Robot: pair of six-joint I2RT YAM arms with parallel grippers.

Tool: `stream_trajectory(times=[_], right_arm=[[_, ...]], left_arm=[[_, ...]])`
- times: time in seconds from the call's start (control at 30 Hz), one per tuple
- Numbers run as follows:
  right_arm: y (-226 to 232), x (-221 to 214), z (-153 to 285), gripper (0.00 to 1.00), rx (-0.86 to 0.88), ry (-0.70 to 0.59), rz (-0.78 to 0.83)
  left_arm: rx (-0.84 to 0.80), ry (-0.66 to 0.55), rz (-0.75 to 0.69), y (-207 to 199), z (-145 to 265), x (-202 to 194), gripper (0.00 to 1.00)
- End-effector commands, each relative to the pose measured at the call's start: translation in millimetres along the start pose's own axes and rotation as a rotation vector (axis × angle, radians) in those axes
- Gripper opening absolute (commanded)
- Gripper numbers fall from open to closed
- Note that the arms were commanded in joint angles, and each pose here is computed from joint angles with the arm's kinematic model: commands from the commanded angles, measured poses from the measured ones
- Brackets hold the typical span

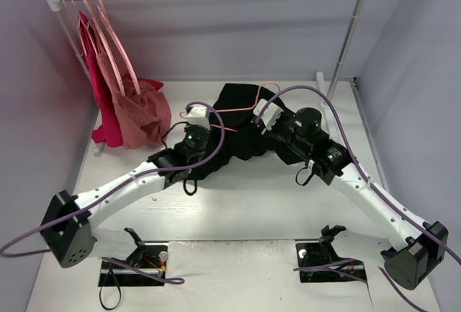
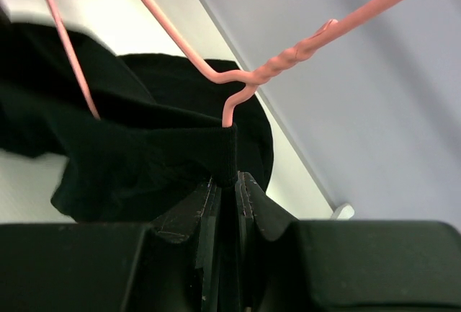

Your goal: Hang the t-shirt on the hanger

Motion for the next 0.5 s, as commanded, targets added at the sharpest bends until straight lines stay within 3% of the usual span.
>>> stream_trajectory(times=[0.0, 0.23, 0.47], right_arm=[[-16, 27, 15, 0.0, -0.095, -0.096, -0.009], [-24, 25, 29, 0.0, -0.154, -0.063, -0.016], [-25, 8, 34, 0.0, -0.192, 0.056, 0.026]], left_arm=[[0.116, -0.043, 0.039, 37, 18, 28, 0.0], [0.194, -0.019, 0.031, 69, 27, 47, 0.0], [0.264, -0.02, 0.074, 107, 30, 72, 0.0]])
Point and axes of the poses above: each gripper's point midway between its finger pads, its own z axis back along the fingers, its own y axis along the line the jaws close on, x = y × z, the point moved 4 cm from there along z, back along the fingers, and after that the axes turned 14 degrees about -z, right-handed, at the moved point
